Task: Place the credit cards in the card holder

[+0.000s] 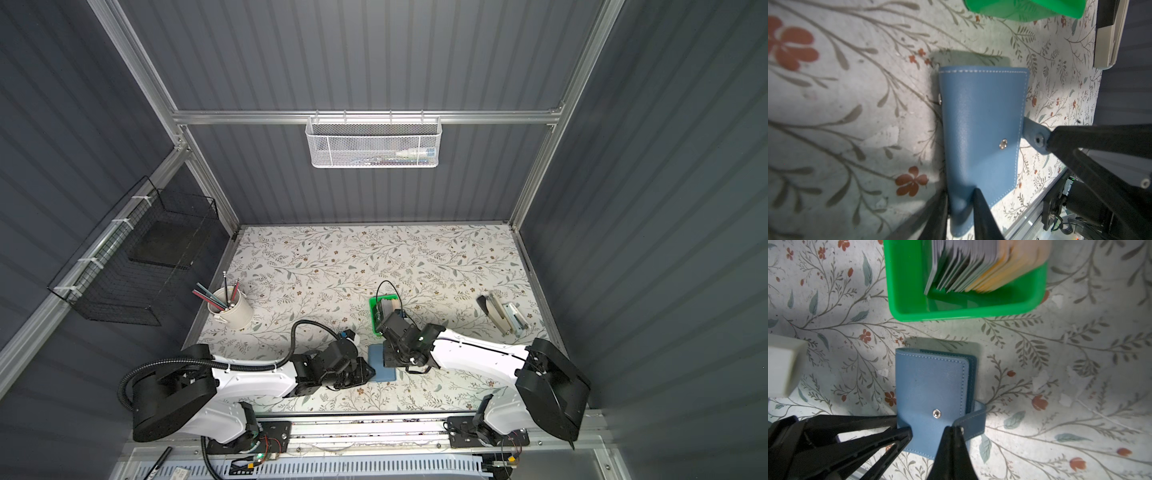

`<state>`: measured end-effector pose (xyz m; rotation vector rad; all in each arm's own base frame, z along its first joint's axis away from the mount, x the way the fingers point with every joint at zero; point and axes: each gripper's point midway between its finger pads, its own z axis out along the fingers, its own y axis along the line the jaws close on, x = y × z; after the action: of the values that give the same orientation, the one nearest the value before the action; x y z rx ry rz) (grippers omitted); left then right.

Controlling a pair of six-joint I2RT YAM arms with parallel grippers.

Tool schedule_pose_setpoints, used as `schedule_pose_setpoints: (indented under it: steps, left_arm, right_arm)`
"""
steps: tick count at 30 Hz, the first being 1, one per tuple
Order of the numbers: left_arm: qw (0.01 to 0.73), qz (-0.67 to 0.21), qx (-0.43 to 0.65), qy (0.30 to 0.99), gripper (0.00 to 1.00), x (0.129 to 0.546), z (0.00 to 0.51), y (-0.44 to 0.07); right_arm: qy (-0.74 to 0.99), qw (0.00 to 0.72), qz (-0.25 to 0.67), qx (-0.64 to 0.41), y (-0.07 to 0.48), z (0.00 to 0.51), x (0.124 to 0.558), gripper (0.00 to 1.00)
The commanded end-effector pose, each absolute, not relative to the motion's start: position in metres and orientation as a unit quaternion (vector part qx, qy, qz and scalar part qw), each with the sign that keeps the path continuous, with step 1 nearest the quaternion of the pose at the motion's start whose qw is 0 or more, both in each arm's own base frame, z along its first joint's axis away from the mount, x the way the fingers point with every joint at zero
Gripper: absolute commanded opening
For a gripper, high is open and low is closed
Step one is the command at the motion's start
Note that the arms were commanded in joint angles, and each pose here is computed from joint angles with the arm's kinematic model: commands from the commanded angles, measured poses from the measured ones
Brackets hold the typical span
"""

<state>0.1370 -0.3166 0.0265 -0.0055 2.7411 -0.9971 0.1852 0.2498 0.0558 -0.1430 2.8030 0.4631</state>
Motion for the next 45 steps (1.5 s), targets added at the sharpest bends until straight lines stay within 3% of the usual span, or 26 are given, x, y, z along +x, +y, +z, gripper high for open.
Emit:
schedule_pose_setpoints:
  steps: [1, 20, 45]
  left_arm:
    - [0.107, -0.314, 0.001, 0.943, 0.23, 0.132, 0.014, -0.306]
    - [0.106, -0.314, 0.002, 0.943, 0.23, 0.131, 0.012, -0.306]
    - [0.106, -0.313, 0.000, 0.944, 0.23, 0.131, 0.011, -0.304]
  right_arm:
    - [0.972, 0.149, 0.174, -0.054, 0.261, 0.060, 0.187, 0.00]
    - [0.971, 0.139, 0.182, -0.063, 0.281, 0.050, 0.186, 0.00]
    - [0.983, 0.112, 0.134, -0.058, 0.267, 0.028, 0.175, 0.00]
